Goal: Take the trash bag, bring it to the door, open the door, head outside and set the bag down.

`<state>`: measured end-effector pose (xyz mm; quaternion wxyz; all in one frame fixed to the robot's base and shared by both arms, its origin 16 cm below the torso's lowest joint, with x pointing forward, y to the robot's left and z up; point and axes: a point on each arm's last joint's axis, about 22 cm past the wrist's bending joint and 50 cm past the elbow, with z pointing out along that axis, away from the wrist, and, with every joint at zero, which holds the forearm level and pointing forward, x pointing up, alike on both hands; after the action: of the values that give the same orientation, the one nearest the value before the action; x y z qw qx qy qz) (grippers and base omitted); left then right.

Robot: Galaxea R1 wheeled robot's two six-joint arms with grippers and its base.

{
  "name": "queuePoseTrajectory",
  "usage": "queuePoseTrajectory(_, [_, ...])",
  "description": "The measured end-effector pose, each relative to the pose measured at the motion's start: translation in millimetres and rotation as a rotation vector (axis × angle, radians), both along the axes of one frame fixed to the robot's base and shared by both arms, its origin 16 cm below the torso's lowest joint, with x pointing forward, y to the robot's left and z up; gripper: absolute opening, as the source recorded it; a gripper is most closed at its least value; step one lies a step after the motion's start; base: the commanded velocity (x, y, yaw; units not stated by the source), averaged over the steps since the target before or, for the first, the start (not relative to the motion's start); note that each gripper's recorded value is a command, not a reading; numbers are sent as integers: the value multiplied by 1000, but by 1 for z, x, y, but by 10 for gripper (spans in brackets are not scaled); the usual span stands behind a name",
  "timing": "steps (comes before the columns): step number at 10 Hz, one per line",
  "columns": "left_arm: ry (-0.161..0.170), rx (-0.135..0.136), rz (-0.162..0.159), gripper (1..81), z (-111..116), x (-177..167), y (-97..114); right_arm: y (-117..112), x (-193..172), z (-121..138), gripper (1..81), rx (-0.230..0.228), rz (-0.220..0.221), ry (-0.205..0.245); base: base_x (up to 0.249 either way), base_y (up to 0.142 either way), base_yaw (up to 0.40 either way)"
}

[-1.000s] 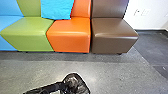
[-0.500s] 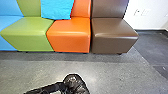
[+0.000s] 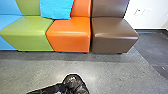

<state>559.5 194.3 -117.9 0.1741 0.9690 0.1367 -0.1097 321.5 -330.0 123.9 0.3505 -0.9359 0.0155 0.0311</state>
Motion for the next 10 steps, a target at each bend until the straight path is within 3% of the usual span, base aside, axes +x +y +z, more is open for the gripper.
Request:
queuePoseTrajectory(2, [34,15,-21,10,6,-21,5,0,1,19,811,0,-1,30,0,0,0])
queuePoseTrajectory(5, [127,41,-62,10,18,-69,17,2,2,48,811,3,-3,74,0,0,0])
queuePoseTrajectory(10, [211,51,-80,10,54,-103,23,1,-1,94,811,-3,-6,143,0,0,0])
